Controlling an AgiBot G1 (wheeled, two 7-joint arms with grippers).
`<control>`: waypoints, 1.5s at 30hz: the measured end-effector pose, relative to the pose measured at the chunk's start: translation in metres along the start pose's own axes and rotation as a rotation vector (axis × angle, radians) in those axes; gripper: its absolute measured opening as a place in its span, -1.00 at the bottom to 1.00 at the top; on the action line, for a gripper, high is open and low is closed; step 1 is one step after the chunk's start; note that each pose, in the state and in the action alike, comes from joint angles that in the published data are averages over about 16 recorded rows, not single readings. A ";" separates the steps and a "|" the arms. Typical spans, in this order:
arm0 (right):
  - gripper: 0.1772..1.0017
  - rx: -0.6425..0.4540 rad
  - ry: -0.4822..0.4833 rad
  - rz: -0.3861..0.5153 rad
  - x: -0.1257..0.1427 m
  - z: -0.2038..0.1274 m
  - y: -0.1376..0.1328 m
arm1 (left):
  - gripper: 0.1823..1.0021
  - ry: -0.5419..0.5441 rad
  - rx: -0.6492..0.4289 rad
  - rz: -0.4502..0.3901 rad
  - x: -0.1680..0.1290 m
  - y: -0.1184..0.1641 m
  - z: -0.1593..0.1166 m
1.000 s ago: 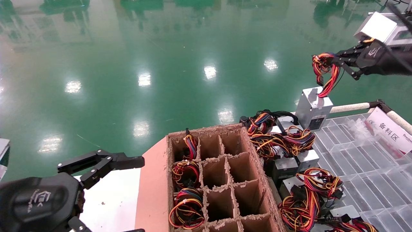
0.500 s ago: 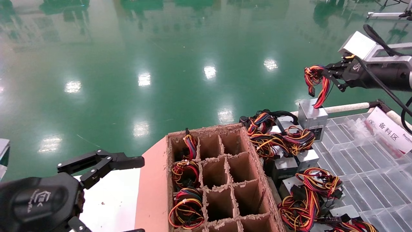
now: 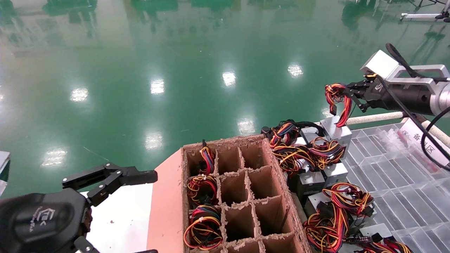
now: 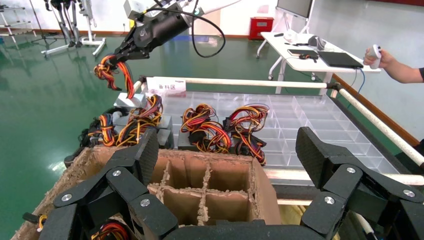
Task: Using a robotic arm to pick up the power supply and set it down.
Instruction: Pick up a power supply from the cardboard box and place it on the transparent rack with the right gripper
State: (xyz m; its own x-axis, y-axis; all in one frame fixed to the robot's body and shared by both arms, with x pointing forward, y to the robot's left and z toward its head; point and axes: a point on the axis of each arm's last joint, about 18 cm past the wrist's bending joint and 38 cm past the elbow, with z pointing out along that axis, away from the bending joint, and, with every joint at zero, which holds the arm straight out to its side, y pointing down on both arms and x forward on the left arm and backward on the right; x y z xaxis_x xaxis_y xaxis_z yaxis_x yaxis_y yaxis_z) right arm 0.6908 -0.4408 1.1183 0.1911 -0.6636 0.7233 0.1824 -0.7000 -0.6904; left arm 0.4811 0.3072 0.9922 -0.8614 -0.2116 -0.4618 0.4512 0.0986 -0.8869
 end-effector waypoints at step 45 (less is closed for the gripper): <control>-0.95 0.225 0.133 0.373 -0.019 0.014 0.028 | 1.00 0.000 0.000 0.000 0.000 0.000 0.000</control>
State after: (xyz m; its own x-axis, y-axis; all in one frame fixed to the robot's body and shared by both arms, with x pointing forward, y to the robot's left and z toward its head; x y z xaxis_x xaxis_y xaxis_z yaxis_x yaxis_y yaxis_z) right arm 0.7058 -0.4443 1.0849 0.1603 -0.8980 0.4097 0.3328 -0.3416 -0.8789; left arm 0.4811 0.3072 0.9922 -0.8614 -0.2116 -0.4618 0.4512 0.0986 -0.8869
